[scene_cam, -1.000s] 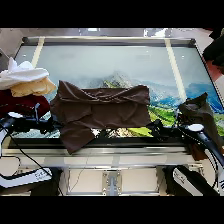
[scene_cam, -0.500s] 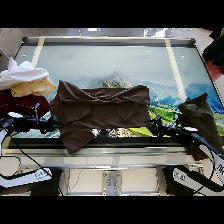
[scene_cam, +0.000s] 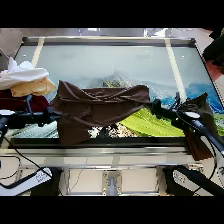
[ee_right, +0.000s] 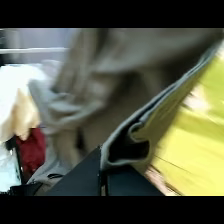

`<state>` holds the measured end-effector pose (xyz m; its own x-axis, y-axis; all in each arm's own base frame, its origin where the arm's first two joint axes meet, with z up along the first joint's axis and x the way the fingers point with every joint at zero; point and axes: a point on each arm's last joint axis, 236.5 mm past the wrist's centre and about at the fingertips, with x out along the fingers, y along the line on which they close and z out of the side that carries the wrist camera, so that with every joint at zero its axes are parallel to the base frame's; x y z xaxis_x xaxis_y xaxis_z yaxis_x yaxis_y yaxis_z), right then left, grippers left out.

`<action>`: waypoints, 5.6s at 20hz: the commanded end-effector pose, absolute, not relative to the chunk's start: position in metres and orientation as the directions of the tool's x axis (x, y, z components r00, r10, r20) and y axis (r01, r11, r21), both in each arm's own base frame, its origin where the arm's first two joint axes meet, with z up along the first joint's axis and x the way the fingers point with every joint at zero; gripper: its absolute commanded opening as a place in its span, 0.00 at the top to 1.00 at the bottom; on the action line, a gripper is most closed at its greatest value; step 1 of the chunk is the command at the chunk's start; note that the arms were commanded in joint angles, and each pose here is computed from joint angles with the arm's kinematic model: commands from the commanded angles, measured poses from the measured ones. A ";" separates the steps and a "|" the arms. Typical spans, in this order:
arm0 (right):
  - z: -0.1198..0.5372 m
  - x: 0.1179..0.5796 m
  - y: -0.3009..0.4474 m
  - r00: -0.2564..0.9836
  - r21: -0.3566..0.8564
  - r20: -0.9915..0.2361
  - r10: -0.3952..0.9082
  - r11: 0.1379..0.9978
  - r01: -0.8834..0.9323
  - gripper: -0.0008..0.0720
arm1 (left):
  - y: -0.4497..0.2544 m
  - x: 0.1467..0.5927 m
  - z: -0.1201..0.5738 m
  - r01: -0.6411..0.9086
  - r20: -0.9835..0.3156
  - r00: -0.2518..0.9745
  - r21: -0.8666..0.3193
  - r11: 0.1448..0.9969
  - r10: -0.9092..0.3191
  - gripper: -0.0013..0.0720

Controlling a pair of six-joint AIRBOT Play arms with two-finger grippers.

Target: Fold the shirts.

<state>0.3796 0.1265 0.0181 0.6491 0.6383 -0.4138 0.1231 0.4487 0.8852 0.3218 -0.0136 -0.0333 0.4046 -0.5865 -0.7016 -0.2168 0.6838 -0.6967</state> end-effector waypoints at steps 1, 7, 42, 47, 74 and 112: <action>0.133 0.376 0.137 0.678 0.795 -0.297 0.672 0.568 -0.215 0.98 | -0.008 0.335 0.082 -0.016 -0.561 0.618 -0.709 0.705 -0.551 0.97; 0.304 0.285 0.104 0.843 0.378 -0.254 0.475 0.851 -0.366 0.98 | 0.011 0.287 0.335 0.147 -0.088 0.974 -0.450 0.881 -0.207 0.97; 0.142 0.549 0.003 0.823 0.421 -0.516 0.236 0.907 0.003 0.36 | -0.032 0.530 0.114 0.036 -0.611 0.741 -0.377 0.925 -0.278 0.02; 0.180 0.436 -0.091 0.695 0.147 -0.718 0.041 0.985 0.094 0.38 | 0.053 0.418 0.141 -0.067 -0.763 0.639 -0.179 0.982 -0.096 0.02; 0.108 0.335 -0.005 0.581 0.592 -0.659 0.478 0.806 0.008 0.38 | -0.043 0.287 -0.096 -0.468 -0.734 0.392 -0.678 0.567 -0.555 0.16; -0.100 0.307 0.038 0.560 0.679 -0.728 0.394 0.522 0.516 0.74 | -0.065 0.279 -0.093 -0.408 -0.723 0.340 -0.690 0.598 -0.601 0.97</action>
